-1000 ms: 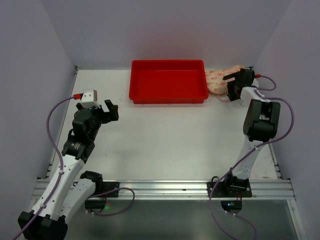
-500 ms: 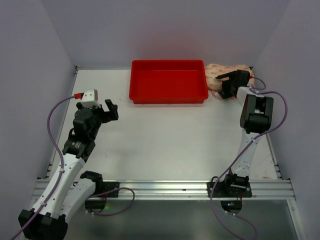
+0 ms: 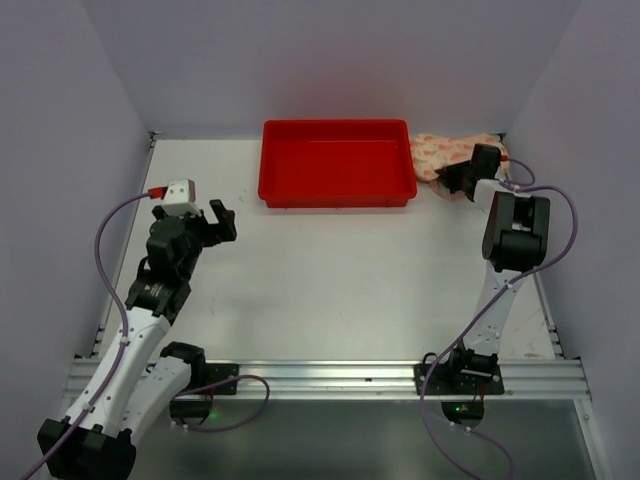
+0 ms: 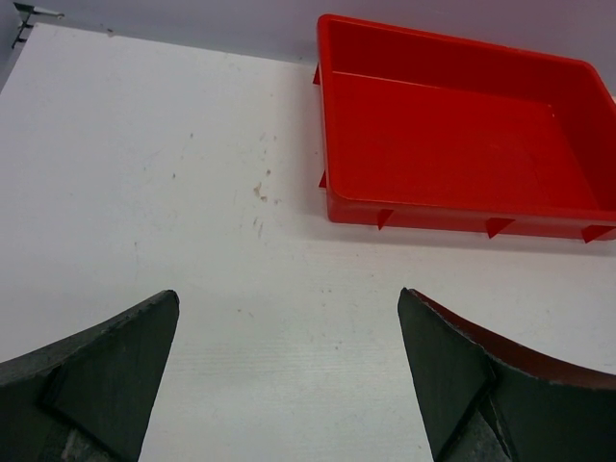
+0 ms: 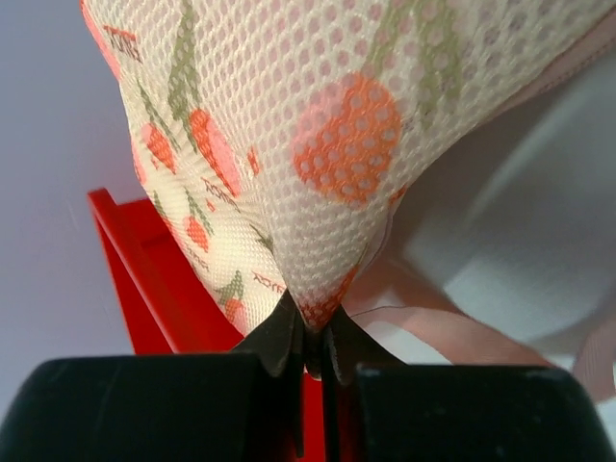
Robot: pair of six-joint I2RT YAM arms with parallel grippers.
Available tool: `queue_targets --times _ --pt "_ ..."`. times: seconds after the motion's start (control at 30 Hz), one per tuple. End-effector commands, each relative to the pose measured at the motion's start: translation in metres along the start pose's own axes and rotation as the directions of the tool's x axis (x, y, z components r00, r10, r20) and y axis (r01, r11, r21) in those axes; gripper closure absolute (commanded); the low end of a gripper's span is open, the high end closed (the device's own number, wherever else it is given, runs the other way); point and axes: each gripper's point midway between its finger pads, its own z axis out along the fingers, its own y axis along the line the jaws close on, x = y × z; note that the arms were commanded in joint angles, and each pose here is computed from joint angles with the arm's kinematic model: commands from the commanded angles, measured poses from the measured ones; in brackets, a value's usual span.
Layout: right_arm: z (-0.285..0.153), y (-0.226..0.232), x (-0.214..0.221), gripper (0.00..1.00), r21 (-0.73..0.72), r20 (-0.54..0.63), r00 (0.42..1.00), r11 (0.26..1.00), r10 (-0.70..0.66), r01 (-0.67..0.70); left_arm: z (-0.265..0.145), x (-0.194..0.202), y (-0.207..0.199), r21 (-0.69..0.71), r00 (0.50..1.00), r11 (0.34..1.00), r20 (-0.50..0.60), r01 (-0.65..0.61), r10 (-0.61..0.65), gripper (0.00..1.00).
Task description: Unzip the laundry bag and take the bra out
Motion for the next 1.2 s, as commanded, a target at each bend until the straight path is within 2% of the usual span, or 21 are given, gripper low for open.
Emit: queue_targets --times 0.0,0.1,0.13,0.17,0.27,0.3,0.43,0.47,0.57,0.6,0.63,0.7,0.73,0.8,0.83,0.9,0.93,1.0,1.1,1.13,1.17 --pt "-0.062 0.058 -0.030 1.00 -0.117 0.179 0.982 0.990 -0.057 0.078 -0.003 -0.017 0.001 0.000 0.998 1.000 0.068 -0.005 0.005 0.00" --pt "-0.115 0.081 -0.032 1.00 -0.144 0.280 0.955 0.980 -0.095 0.140 -0.005 -0.017 0.002 -0.003 0.998 1.000 0.069 -0.001 0.002 0.00" --pt "-0.127 0.078 -0.038 1.00 -0.106 0.327 0.937 0.981 -0.122 0.164 -0.006 -0.017 0.002 -0.001 0.998 1.000 0.068 0.000 0.000 0.00" --pt "-0.153 0.089 -0.036 1.00 -0.122 0.356 0.925 0.974 -0.135 0.190 -0.006 -0.018 0.000 0.005 0.997 1.000 0.073 0.002 -0.002 0.00" --pt "-0.188 0.085 -0.036 1.00 -0.104 0.404 0.895 0.962 -0.191 0.253 -0.008 -0.020 -0.002 0.019 0.997 1.000 0.076 0.010 -0.011 0.00" --pt "-0.215 0.098 -0.038 1.00 -0.135 0.438 0.872 0.943 -0.220 0.305 -0.009 -0.022 -0.004 0.028 0.997 1.000 0.078 0.011 -0.013 0.00" --pt "-0.261 0.103 -0.007 1.00 -0.184 0.371 0.846 0.863 -0.383 0.471 -0.012 -0.024 -0.007 0.038 0.997 0.999 0.068 0.018 -0.021 0.00" --pt "-0.268 0.106 0.020 1.00 -0.263 0.288 0.849 0.815 -0.444 0.516 -0.013 -0.025 -0.009 0.045 0.998 0.999 0.063 0.017 -0.020 0.00" --pt "-0.299 0.103 0.078 1.00 -0.394 0.203 0.772 0.671 -0.603 0.628 -0.017 -0.030 -0.013 0.062 0.998 0.998 0.052 0.015 -0.018 0.00" --pt "-0.310 0.100 0.104 1.00 -0.465 0.165 0.721 0.592 -0.673 0.659 -0.019 -0.033 -0.016 0.076 0.999 0.997 0.050 0.015 -0.018 0.00" --pt "-0.318 0.094 0.125 1.00 -0.501 0.128 0.690 0.554 -0.712 0.665 -0.021 -0.030 -0.017 0.083 0.999 0.996 0.034 0.015 -0.017 0.00" --pt "-0.346 0.084 0.186 1.00 -0.637 0.082 0.577 0.403 -0.812 0.657 -0.024 -0.032 -0.023 0.112 1.000 0.994 0.022 0.013 -0.016 0.00" --pt "-0.354 0.072 0.204 1.00 -0.664 0.047 0.541 0.379 -0.840 0.645 -0.025 -0.028 -0.024 0.119 1.000 0.993 -0.001 0.014 -0.014 0.00" --pt "-0.379 0.056 0.256 1.00 -0.773 0.012 0.420 0.258 -0.907 0.580 -0.028 -0.026 -0.029 0.146 1.000 0.989 -0.019 0.012 -0.010 0.00" --pt "-0.384 0.042 0.272 1.00 -0.798 -0.015 0.379 0.240 -0.925 0.553 -0.029 -0.021 -0.028 0.141 0.999 0.990 -0.043 0.009 -0.003 0.00" --pt "-0.404 0.019 0.309 1.00 -0.862 -0.022 0.259 0.149 -0.966 0.484 -0.032 -0.016 -0.024 0.126 0.998 0.992 -0.066 0.009 -0.001 0.00" --pt "-0.410 0.002 0.327 1.00 -0.880 -0.038 0.203 0.129 -0.978 0.456 -0.033 -0.014 -0.024 0.126 0.997 0.992 -0.073 0.011 -0.001 0.00" --pt "-0.405 -0.015 0.342 1.00 -0.890 -0.056 0.157 0.120 -0.986 0.439 -0.036 -0.008 -0.024 0.133 0.996 0.991 -0.091 0.016 -0.003 0.00" --pt "-0.383 -0.057 0.359 1.00 -0.877 -0.210 0.080 0.224 -0.974 0.425 -0.038 0.004 -0.032 0.179 0.991 0.983 -0.130 0.038 -0.015 0.00" --pt "-0.375 -0.065 0.361 0.96 -0.861 -0.251 0.068 0.255 -0.965 0.441 -0.037 0.007 -0.033 0.185 0.990 0.982 -0.141 0.042 -0.016 0.00" --pt "-0.363 -0.072 0.360 0.87 -0.830 -0.285 0.068 0.282 -0.956 0.480 -0.036 0.013 -0.034 0.192 0.987 0.980 -0.163 0.049 -0.018 0.00"
